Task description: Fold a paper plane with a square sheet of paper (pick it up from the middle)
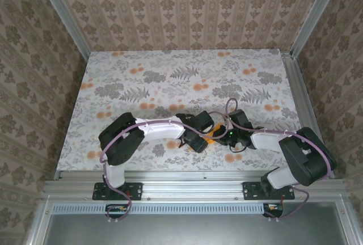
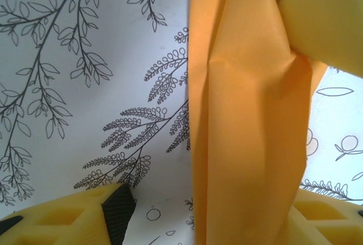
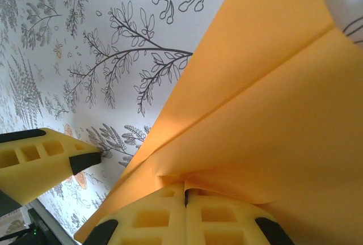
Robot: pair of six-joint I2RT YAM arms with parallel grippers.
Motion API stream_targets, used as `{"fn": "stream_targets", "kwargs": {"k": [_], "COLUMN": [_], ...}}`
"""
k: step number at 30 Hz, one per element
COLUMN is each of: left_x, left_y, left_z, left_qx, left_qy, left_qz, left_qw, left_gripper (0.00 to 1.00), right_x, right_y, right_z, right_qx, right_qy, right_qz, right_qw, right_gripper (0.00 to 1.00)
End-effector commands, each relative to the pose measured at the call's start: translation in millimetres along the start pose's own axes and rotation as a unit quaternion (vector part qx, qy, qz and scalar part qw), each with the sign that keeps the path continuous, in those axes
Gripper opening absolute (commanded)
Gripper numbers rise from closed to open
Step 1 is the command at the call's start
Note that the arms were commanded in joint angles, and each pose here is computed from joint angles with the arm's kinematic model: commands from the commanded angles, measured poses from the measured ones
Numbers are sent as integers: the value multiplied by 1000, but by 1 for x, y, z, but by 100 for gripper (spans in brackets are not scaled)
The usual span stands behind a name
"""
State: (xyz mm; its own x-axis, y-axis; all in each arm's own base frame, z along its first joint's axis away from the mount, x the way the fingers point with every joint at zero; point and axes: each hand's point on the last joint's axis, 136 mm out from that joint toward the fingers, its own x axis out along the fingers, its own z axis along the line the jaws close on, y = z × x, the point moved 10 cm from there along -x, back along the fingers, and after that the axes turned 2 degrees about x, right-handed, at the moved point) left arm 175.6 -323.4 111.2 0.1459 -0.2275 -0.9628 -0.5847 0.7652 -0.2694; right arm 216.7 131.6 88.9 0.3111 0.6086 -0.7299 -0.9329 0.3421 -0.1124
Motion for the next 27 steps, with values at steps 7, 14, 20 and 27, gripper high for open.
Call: {"fn": "stream_targets", "kwargs": {"k": [7, 14, 20, 27], "left_x": [29, 7, -22, -60], "left_y": [12, 3, -2, -10], "left_z": [22, 16, 12, 22], "left_qx": [-4, -5, -15, -63], "left_qy": [-48, -3, 36, 103], "left_qz": [38, 16, -9, -51], "left_qw": [998, 1000, 999, 991], "left_gripper": [61, 61, 62, 61], "right_x": [2, 5, 7, 9], "right_y": [11, 14, 16, 18], "right_z": [-16, -19, -22, -23], "right_qx": [-11, -18, -26, -29], "right_qy": [57, 84, 108, 114], "right_qz": [20, 30, 33, 36], "right_qw": [998, 996, 993, 992], "right_gripper": [0, 0, 0, 0]}}
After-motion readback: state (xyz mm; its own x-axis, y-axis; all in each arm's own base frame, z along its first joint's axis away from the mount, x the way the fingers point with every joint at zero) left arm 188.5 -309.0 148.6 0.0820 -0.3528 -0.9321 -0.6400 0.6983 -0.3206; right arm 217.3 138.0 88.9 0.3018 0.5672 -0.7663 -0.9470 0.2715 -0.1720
